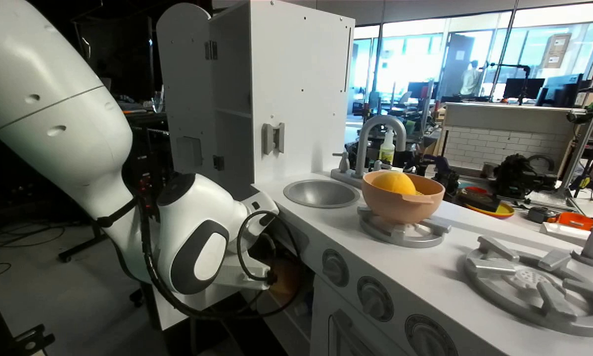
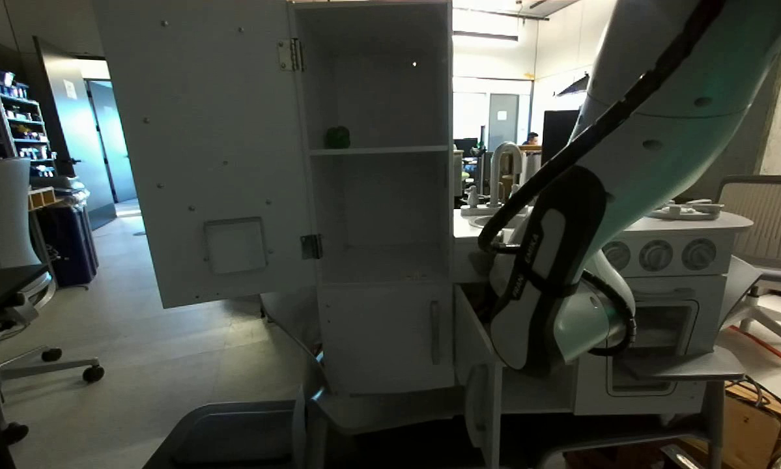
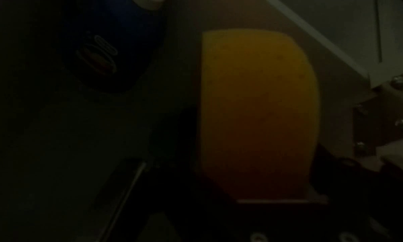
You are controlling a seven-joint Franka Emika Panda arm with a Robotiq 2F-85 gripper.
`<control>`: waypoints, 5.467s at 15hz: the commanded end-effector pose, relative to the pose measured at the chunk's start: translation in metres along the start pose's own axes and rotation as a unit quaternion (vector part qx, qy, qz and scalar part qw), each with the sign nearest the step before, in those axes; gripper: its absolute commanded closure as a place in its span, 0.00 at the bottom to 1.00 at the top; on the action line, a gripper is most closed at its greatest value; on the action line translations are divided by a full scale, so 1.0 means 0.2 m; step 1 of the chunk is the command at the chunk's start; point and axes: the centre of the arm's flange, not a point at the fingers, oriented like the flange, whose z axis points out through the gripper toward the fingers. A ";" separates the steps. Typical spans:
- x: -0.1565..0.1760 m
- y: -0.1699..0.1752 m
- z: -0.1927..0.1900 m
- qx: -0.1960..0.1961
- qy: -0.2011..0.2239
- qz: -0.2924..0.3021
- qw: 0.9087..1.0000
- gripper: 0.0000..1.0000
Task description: Open the right cabinet door then put the black bottle and orange sponge in the top compartment of the right cabinet respectively
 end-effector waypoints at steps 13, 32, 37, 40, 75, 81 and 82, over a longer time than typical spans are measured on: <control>-0.08 -0.04 0.24 -0.103 0.133 -0.011 0.986 0.00; -0.25 -0.05 -0.14 -0.049 0.052 -0.055 0.996 0.00; -0.29 -0.04 -0.29 -0.039 0.027 -0.051 0.998 0.00; -0.30 0.02 -0.42 -0.048 -0.005 -0.051 0.998 0.00; 0.05 0.60 -2.71 0.219 -0.273 0.052 0.936 0.00; 0.10 0.39 -2.88 0.202 -0.303 0.067 0.929 0.00; 0.10 0.35 -2.93 0.197 -0.303 0.069 0.930 0.00</control>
